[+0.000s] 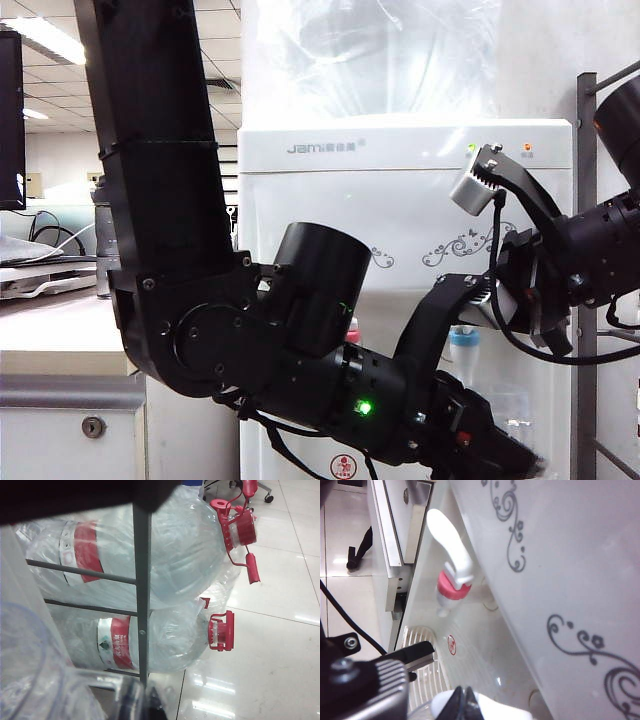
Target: Pick up the plastic mug from the left desk, go to the cold water outlet of the water dispenser, press the vertical switch to get some water, then put the mug back on the desk.
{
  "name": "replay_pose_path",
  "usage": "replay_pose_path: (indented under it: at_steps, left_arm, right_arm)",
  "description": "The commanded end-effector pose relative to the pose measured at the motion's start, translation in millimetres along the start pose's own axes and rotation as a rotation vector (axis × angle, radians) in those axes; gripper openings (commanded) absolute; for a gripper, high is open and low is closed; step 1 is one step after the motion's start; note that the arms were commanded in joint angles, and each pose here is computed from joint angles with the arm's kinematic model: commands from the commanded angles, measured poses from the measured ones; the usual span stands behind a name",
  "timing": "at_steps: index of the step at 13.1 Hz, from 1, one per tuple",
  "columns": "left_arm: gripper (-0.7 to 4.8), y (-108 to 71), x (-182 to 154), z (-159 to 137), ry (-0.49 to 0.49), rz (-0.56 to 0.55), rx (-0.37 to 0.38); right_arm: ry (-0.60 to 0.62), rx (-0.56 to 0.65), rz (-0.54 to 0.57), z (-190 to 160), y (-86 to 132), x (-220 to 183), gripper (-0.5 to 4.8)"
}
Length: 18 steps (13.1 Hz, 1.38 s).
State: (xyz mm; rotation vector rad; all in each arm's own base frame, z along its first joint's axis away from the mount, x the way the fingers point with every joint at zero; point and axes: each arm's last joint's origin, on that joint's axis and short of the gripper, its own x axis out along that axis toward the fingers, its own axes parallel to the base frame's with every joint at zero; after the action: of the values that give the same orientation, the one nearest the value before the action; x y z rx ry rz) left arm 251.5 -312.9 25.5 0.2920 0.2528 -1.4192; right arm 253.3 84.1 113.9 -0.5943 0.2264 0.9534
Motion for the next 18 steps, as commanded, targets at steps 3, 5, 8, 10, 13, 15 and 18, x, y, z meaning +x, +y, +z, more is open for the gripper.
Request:
replay_pose_path:
  at_steps: [3, 5, 8, 10, 13, 15, 18]
  left_arm:
    - [-0.06, 1.6, 0.3, 7.7, -0.046, 0.006, 0.014]
    - [-0.06, 1.6, 0.3, 7.7, -0.046, 0.006, 0.014]
    - [-0.06, 1.6, 0.3, 7.7, -0.046, 0.006, 0.014]
    - [-0.06, 1.6, 0.3, 7.7, -0.046, 0.006, 0.014]
    - [-0.06, 1.6, 0.3, 7.7, -0.046, 0.006, 0.014]
    - [-0.06, 1.6, 0.2, 7.8, -0.046, 0.006, 0.014]
    - [-0.06, 1.6, 0.3, 7.7, -0.046, 0.006, 0.014]
  right_arm:
    - [0.097, 0.071, -0.001, -8.8, 1.4, 1.4, -0.01]
    - [0.097, 0.071, -0.001, -8.8, 1.3, 1.4, -0.01]
    - [0.099, 0.07, -0.004, -8.8, 1.2, 1.4, -0.01]
    - [0.099, 0.07, -0.004, -8.8, 1.2, 1.4, -0.01]
    - [0.1, 0.07, -0.006, -8.8, 1.1, 1.4, -0.01]
    - [0.1, 0.07, -0.006, -8.8, 1.1, 1.4, -0.01]
    - [0.101, 0.07, -0.007, -8.8, 1.1, 1.4, -0.01]
